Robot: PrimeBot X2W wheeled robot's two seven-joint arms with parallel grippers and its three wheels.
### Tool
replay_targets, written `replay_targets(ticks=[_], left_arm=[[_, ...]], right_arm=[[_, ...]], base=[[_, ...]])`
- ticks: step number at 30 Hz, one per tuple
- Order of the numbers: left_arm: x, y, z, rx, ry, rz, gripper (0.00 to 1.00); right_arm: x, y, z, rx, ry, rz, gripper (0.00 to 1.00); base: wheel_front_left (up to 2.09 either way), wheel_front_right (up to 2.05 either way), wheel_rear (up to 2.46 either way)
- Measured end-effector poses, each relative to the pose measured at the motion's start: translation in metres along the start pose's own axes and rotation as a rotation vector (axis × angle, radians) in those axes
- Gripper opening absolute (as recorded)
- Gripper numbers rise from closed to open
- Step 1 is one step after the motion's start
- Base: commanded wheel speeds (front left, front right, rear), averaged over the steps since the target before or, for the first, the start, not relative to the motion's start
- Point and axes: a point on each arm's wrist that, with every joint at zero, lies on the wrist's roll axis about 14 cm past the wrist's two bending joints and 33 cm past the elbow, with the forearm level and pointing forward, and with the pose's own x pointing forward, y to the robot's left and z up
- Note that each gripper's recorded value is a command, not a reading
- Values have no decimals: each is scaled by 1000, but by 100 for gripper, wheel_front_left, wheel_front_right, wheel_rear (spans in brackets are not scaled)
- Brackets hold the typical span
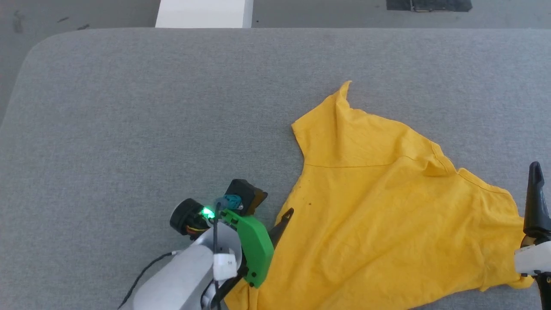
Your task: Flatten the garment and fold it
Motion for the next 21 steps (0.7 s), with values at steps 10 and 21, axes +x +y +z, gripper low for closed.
replay_targets(ticks=[10,21], left_arm=[[24,1,-14,8,63,-22,0],[-15,102,45,-167,-253,332,0]], right_arm=[[-3,-6,-2,1,7,-16,100],[2,-1,0,3,0,-4,100]], base=[[0,0,0],[0,0,0]])
